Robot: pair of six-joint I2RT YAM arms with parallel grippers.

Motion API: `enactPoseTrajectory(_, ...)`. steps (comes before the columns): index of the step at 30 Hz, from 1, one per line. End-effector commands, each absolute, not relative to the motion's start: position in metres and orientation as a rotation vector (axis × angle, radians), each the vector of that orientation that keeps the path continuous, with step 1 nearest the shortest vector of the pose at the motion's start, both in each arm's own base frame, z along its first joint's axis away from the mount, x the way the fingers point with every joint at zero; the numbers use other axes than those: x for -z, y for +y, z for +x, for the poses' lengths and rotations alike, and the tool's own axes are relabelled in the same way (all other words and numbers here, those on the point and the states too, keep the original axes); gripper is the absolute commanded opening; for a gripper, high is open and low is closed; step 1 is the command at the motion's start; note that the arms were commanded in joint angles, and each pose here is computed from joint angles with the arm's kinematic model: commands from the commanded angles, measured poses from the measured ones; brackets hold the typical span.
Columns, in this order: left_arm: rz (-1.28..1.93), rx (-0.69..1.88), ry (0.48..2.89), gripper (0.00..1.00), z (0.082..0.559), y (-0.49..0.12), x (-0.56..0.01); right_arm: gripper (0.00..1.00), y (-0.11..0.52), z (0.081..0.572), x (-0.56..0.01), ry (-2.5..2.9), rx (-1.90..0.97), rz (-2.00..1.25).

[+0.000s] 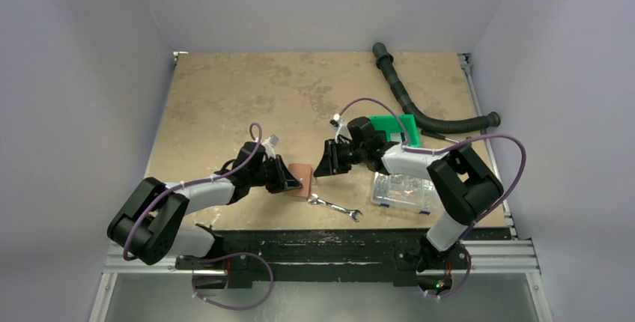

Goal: Put the credit cards into the card holder
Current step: Close the card holder at the center of the board.

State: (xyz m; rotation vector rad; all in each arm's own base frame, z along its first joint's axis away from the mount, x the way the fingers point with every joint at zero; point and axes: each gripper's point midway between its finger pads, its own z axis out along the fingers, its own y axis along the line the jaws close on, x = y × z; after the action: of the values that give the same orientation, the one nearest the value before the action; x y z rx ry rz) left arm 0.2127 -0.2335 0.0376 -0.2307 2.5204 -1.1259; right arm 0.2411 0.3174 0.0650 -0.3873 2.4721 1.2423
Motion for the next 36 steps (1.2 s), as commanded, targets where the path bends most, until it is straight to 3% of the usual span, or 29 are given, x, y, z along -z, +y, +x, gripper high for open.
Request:
enactPoseTrajectory(1,-0.253,0.964,2.655,0.00,0.194,-0.212,-0.003,0.30,0.318,0.246,-0.069,2.438,-1.236,-0.403)
enactPoseTrajectory(9,-0.252,0.960,2.651,0.00,0.194,-0.211,-0.005,0.22,0.321,0.246,-0.065,2.442,-1.256,-0.407)
enactPoseTrajectory(14,-0.253,0.960,2.652,0.00,0.194,-0.211,-0.005,0.24,0.320,0.246,-0.063,2.446,-1.254,-0.405)
enactPoseTrajectory(16,-0.251,0.962,2.651,0.00,0.194,-0.211,-0.005,0.19,0.321,0.246,-0.064,2.445,-1.256,-0.406)
enactPoseTrajectory(18,-0.251,0.959,2.653,0.00,0.194,-0.211,-0.005,0.00,0.321,0.246,-0.064,2.443,-1.259,-0.405)
enactPoseTrajectory(25,-0.223,0.999,2.610,0.00,0.203,-0.217,-0.029,0.00,0.322,0.242,-0.065,2.450,-1.294,-0.401)
enactPoseTrajectory(28,-0.220,1.045,2.559,0.13,0.216,-0.216,-0.050,0.00,0.323,0.241,-0.064,2.453,-1.306,-0.398)
enactPoseTrajectory(31,-0.249,1.085,2.545,0.18,0.223,-0.208,-0.064,0.00,0.322,0.241,-0.065,2.451,-1.305,-0.395)
enactPoseTrajectory(34,-0.236,1.088,2.532,0.18,0.232,-0.203,-0.071,0.00,0.323,0.240,-0.066,2.448,-1.313,-0.396)
enactPoseTrajectory(36,-0.209,1.091,2.554,0.12,0.233,-0.205,-0.068,0.00,0.324,0.240,-0.068,2.441,-1.322,-0.398)
